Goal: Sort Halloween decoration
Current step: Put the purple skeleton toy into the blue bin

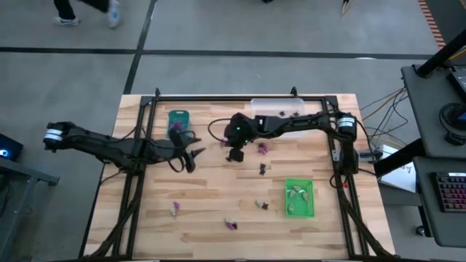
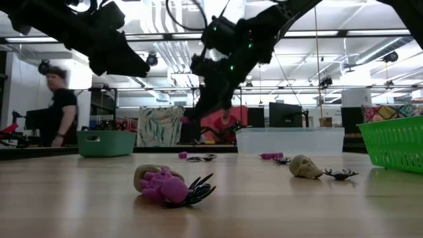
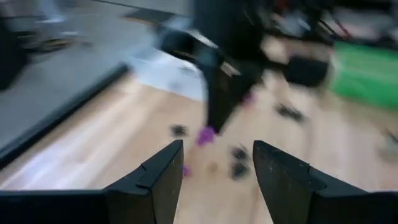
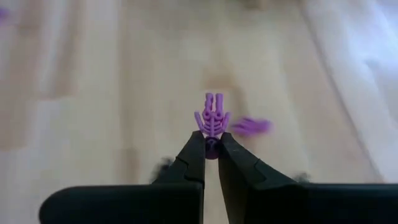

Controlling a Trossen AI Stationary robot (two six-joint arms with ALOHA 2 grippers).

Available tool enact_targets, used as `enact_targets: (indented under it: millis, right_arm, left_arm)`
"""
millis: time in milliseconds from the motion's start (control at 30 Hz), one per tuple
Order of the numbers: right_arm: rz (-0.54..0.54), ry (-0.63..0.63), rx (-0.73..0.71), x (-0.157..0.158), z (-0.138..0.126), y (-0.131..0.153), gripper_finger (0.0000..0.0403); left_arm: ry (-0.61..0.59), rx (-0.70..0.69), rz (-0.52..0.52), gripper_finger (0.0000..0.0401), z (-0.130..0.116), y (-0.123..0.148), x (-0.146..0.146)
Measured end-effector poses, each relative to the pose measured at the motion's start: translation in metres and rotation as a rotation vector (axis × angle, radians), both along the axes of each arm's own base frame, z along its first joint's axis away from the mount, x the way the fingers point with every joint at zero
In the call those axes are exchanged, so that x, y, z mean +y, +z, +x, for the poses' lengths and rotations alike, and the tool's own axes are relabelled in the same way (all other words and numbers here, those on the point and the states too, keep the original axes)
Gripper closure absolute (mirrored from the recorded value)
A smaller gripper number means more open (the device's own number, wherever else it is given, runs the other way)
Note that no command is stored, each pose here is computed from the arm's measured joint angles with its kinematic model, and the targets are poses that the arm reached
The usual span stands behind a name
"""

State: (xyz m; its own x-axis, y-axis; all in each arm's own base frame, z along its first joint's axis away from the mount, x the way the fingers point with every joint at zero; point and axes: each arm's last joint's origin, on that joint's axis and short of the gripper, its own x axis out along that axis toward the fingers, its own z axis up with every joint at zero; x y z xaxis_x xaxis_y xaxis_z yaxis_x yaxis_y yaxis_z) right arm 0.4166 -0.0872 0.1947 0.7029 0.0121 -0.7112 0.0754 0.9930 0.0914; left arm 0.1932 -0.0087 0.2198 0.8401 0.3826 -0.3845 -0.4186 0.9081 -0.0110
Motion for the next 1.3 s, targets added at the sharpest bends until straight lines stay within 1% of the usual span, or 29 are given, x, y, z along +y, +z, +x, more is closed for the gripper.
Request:
enact_targets:
  millis: [67,233,367,467,633,833,1000,1200,1233,1300]
  right_arm:
    - [0.051,0.056,-0.029,0.003,-0.001,0.007,0.0390]
    - [0.223,0.159,-0.094,0.012,-0.001,0.018,0.0390]
    - [0.337,0.199,-0.099,0.015,-0.001,0.019,0.0390]
    - [0.387,0.207,-0.112,0.016,0.000,0.021,0.0390]
    - [0.435,0.198,-0.135,0.016,0.002,0.024,0.0390]
    - [0.438,0.195,-0.127,0.016,0.002,0.023,0.0390]
    - [0.436,0.197,-0.127,0.016,0.002,0.023,0.0390]
    - [0.437,0.197,-0.127,0.016,0.002,0.023,0.0390]
    - [0.437,0.196,-0.126,0.016,0.002,0.023,0.0390]
    - [0.450,0.185,-0.123,0.016,0.002,0.023,0.0385]
  left_arm:
    - [-0.085,0.055,0.027,0.0223,0.004,-0.007,-0.003]
    - [-0.162,0.142,0.165,0.0223,0.020,-0.021,-0.005]
    - [-0.234,0.155,0.276,0.0223,0.032,-0.028,-0.012]
    - [-0.268,0.172,0.319,0.0223,0.041,-0.030,-0.017]
    - [-0.306,0.189,0.354,0.0227,0.053,-0.031,-0.025]
    - [-0.310,0.179,0.358,0.0258,0.060,-0.026,-0.029]
    - [-0.275,0.182,0.357,0.0303,0.057,-0.025,-0.028]
    - [-0.259,0.180,0.347,0.0385,0.057,-0.025,-0.028]
    - [-0.259,0.180,0.347,0.0391,0.056,-0.025,-0.028]
    - [-0.258,0.179,0.347,0.0392,0.056,-0.025,-0.028]
